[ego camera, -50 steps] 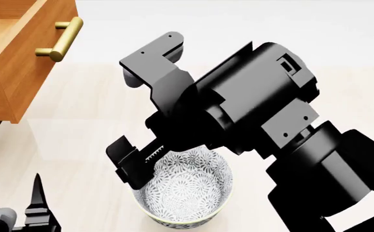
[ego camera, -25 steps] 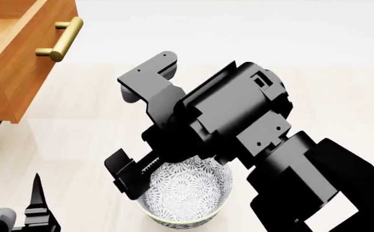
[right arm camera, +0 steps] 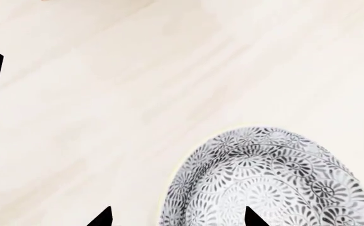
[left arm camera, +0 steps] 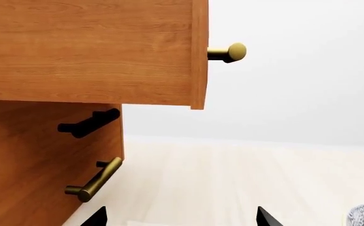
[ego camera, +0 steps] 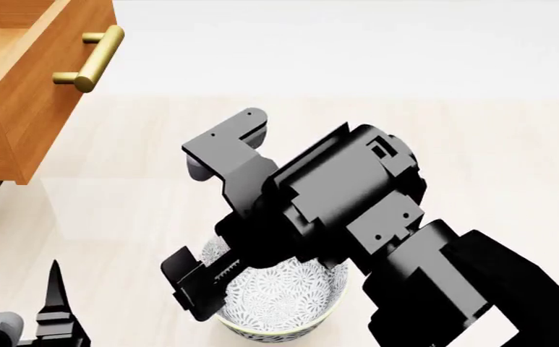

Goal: Put the bowl on the plate.

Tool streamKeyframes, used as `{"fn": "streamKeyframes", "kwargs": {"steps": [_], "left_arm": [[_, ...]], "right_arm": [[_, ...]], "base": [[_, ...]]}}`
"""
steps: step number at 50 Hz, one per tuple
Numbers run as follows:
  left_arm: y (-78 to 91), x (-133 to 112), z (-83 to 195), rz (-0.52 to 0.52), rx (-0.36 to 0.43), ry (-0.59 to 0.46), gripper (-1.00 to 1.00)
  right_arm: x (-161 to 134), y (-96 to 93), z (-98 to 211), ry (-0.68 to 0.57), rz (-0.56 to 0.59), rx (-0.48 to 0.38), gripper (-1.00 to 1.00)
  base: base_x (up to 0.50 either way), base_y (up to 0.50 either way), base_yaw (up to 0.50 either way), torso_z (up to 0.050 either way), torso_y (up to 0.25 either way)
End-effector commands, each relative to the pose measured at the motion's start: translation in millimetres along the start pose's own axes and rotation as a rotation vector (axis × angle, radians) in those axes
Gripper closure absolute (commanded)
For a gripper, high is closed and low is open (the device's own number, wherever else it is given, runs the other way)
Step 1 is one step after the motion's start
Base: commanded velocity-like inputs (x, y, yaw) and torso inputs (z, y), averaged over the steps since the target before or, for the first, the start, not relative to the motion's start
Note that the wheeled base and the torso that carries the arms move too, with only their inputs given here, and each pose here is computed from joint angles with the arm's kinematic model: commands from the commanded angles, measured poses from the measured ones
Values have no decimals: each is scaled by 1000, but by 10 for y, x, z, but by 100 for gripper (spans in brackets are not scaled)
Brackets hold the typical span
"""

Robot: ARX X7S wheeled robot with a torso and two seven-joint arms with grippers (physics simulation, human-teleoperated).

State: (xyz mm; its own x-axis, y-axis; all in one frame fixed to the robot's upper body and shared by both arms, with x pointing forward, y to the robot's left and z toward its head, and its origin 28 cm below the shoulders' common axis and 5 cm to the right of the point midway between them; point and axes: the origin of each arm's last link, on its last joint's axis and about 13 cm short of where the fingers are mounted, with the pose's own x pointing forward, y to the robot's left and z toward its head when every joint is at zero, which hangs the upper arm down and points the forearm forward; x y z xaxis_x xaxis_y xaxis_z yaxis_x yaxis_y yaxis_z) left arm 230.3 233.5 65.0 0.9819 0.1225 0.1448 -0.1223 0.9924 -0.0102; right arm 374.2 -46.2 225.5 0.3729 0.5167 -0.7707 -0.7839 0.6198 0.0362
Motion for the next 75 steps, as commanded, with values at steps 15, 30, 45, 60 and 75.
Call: {"fn": "streamKeyframes", "kwargs": {"steps": [15,30,45,60,75], "left_arm": [[-4,-1,1,0,1,0,-100],[4,1,0,1,0,0,-100],[5,-1,-16,3,0,1,-100],[3,1,-7,2,2,2,-100],[-10,10,-20,-1,4,3,-100]], "right_arm": [[189,-35,-115,18,24,32,-100],[287,-23,-179,36,42,42,-100],[376,-17,-242,56,53,51,-100],[458,-32,-326,76,62,68,-100],[519,-41,-418,113,65,80,-100]], "base": [[0,0,0,0,0],[0,0,0,0,0],[0,0,0,0,0],[0,0,0,0,0],[0,0,0,0,0]]}}
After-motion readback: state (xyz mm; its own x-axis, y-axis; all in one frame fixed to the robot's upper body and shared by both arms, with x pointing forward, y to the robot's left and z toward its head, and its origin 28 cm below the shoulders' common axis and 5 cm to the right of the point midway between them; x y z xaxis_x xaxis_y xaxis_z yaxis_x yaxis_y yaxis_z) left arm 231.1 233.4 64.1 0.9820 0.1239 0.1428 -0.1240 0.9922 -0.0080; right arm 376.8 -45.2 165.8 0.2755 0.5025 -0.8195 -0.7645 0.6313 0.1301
